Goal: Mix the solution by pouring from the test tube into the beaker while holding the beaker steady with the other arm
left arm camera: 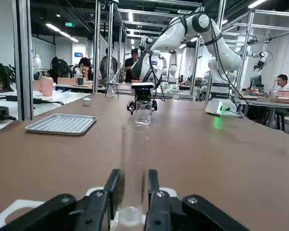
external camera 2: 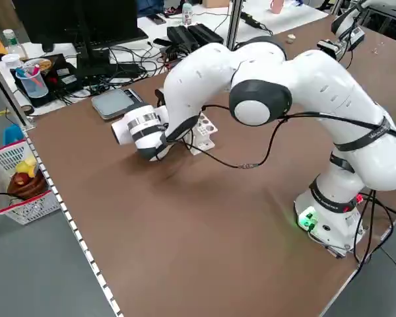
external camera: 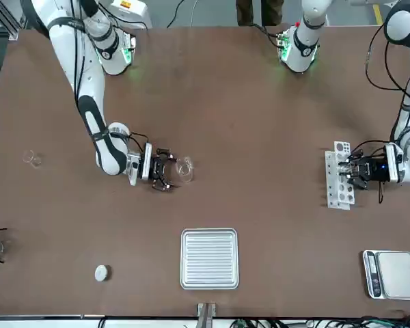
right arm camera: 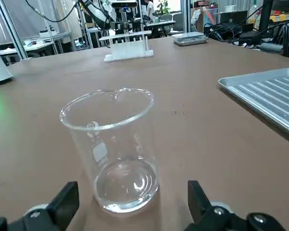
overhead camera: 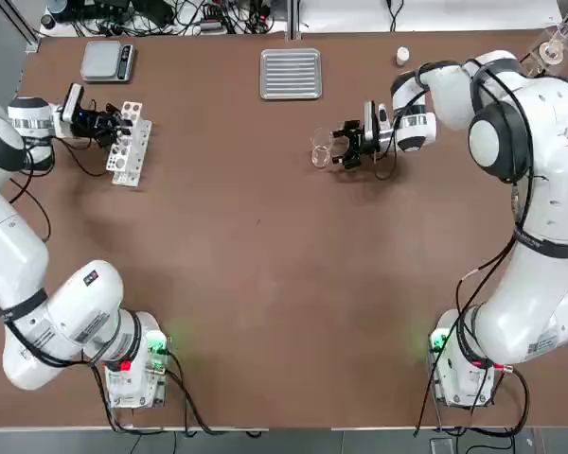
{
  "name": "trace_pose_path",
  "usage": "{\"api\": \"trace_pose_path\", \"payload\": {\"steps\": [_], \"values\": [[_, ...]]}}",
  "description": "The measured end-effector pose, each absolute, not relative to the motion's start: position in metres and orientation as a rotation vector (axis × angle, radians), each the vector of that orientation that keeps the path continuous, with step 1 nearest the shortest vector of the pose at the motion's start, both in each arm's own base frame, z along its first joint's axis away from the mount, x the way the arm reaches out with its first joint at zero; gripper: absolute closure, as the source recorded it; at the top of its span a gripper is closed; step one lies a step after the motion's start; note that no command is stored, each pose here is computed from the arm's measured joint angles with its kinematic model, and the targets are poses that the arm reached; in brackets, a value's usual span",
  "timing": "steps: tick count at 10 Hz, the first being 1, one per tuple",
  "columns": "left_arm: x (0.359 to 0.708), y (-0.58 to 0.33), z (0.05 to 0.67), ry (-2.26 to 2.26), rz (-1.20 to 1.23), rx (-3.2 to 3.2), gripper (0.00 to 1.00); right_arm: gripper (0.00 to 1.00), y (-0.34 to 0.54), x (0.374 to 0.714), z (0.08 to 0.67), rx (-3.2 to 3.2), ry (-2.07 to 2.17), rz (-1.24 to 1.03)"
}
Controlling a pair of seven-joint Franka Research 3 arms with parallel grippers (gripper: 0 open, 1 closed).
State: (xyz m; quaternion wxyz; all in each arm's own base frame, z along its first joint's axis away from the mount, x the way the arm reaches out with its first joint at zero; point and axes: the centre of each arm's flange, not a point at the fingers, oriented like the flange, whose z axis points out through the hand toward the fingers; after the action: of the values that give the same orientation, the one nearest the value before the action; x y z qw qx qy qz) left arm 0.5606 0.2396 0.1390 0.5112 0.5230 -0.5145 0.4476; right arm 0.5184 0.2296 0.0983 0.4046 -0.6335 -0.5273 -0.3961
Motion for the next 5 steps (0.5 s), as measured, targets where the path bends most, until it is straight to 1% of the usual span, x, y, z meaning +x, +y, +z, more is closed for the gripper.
{"api": "trace_pose_path", "payload": {"steps": [1, 2, 5], "values": [[0.5607, 0.2393, 0.1391, -1.239, 1.077, 1.258, 0.75, 0.0, 0.2326, 0.5186, 0.0985, -1.6, -1.338, -1.0], [0.5613, 0.2385, 0.1395, -1.24, 1.078, 1.256, 0.77, 0.0, 0.2347, 0.5184, 0.0988, -1.6, -1.341, -0.999], [0.5632, 0.2381, 0.1438, -1.251, 1.081, 1.254, 0.78, 0.0, 0.2371, 0.5169, 0.0977, -1.596, -1.35, -0.998]]}}
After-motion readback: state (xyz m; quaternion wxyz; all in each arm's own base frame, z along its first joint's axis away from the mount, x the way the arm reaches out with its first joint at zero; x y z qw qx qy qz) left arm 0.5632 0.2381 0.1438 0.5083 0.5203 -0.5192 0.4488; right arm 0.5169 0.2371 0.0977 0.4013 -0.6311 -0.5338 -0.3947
